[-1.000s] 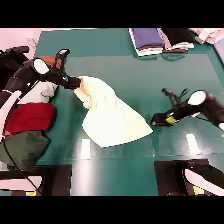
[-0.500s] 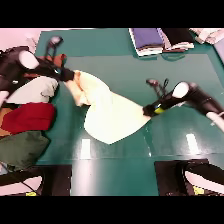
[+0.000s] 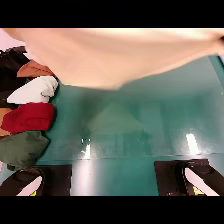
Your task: Fold the shirts.
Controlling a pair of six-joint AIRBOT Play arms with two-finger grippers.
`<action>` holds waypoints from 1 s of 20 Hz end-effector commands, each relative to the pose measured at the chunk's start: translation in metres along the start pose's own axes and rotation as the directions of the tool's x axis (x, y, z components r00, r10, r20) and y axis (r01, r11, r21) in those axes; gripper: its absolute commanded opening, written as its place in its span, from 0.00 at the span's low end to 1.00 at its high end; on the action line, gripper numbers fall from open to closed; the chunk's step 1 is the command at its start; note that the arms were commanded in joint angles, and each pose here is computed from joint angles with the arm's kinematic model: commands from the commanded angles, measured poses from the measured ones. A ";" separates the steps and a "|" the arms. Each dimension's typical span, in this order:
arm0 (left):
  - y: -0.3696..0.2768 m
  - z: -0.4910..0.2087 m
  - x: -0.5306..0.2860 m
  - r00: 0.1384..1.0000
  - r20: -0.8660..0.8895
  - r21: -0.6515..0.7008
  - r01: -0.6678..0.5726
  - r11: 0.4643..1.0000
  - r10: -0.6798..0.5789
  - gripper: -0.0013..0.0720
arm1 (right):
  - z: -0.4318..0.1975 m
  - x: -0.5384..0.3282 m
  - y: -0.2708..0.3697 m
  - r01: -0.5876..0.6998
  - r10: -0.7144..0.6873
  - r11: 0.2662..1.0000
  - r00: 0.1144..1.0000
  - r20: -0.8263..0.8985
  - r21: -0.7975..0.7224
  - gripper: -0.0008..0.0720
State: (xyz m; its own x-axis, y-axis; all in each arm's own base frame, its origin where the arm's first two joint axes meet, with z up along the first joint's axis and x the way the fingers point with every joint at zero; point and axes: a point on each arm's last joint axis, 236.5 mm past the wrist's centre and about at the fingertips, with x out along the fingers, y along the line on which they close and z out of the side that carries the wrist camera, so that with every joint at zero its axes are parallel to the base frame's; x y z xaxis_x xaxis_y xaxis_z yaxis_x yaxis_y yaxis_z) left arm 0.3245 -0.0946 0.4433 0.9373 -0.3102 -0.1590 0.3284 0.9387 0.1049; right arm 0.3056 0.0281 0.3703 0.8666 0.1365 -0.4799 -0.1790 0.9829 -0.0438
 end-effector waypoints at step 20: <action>-0.128 -0.449 0.016 0.305 -0.813 -0.456 0.194 0.868 -0.495 0.54 | -0.199 0.200 0.029 -0.118 0.178 0.984 0.721 -0.670 0.135 0.03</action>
State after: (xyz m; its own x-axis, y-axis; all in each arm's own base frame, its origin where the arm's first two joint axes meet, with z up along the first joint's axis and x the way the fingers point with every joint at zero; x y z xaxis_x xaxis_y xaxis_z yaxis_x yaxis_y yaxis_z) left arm 0.2797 -0.1395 0.0232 0.1704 -0.3815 -0.9085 0.4409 0.8541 -0.2759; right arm 0.3864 0.0481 0.1322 0.3544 0.1833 -0.9169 -0.2010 0.9726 0.1167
